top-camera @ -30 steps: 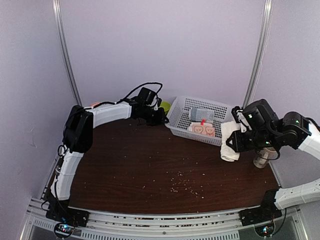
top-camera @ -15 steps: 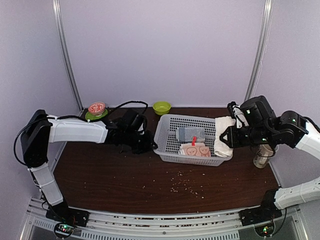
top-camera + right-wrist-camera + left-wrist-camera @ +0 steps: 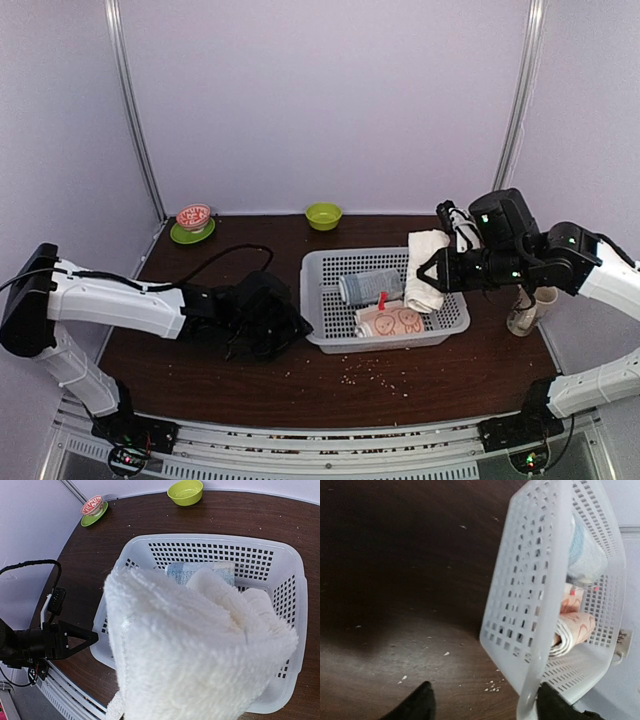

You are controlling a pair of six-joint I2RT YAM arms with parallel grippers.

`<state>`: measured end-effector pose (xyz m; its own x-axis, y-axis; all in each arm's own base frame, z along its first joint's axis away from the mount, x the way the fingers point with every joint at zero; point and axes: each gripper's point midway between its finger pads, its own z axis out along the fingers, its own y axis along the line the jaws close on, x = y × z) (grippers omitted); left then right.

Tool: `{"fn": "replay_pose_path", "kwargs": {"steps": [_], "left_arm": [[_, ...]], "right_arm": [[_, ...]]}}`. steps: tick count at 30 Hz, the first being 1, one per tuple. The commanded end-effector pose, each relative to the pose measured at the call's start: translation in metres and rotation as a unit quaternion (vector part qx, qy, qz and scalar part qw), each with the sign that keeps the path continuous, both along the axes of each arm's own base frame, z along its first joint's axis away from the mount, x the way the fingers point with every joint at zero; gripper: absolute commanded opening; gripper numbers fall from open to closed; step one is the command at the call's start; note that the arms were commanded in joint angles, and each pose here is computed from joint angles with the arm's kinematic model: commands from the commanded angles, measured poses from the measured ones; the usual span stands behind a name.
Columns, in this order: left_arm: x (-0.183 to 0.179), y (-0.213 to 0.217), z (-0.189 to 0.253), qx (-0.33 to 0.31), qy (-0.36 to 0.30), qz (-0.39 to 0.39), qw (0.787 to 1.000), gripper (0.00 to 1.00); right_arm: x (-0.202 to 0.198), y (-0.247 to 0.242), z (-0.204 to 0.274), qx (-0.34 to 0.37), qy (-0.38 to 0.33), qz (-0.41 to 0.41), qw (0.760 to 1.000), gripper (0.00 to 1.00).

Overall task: Roll the towels
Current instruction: Move the storage box to the center of the board.

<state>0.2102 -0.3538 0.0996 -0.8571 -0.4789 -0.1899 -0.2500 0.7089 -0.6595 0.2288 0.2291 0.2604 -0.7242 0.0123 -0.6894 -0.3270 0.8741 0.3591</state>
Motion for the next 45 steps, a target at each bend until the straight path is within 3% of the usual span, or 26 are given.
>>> {"fn": "replay_pose_path", "kwargs": {"steps": [1,5,9,12,15,20,27,33,36,41,45], "left_arm": [[0.005,0.054,0.018,0.078,-0.034,0.034,0.996,0.83],[0.040,0.072,0.065,0.181,-0.143,-0.058,0.971,0.94],[0.087,0.052,0.083,0.226,-0.185,-0.183,0.939,0.95],[0.118,0.034,0.078,0.272,-0.194,-0.272,0.902,0.95],[0.148,0.024,0.062,0.344,-0.205,-0.337,0.852,0.96],[0.176,0.005,0.047,0.373,-0.235,-0.422,0.793,0.97],[0.219,-0.004,0.046,0.388,-0.264,-0.446,0.762,0.98],[0.234,-0.016,0.021,0.417,-0.272,-0.511,0.700,0.95],[0.230,-0.021,0.004,0.409,-0.268,-0.548,0.679,0.92],[0.231,-0.024,-0.008,0.411,-0.267,-0.568,0.661,0.85],[0.240,-0.025,-0.002,0.423,-0.276,-0.554,0.662,0.76]], "right_arm": [[-0.002,0.000,0.010,0.021,-0.010,0.003,1.000,0.00],[-0.007,-0.001,0.012,0.016,-0.012,0.018,1.000,0.00],[-0.010,-0.006,0.011,0.010,-0.017,0.022,1.000,0.00],[-0.012,-0.012,0.011,0.000,-0.019,0.016,1.000,0.00],[-0.013,-0.019,0.007,-0.013,-0.017,0.009,1.000,0.00],[-0.015,-0.026,0.006,-0.018,-0.018,0.001,1.000,0.00],[-0.017,-0.031,0.006,-0.025,-0.016,-0.004,1.000,0.00],[-0.018,-0.036,0.005,-0.038,-0.021,-0.005,0.999,0.00],[-0.018,-0.040,0.005,-0.042,-0.024,-0.007,0.999,0.00],[-0.017,-0.042,0.002,-0.049,-0.025,-0.012,0.998,0.00],[-0.015,-0.040,-0.001,-0.051,-0.023,-0.011,0.998,0.00]]}}
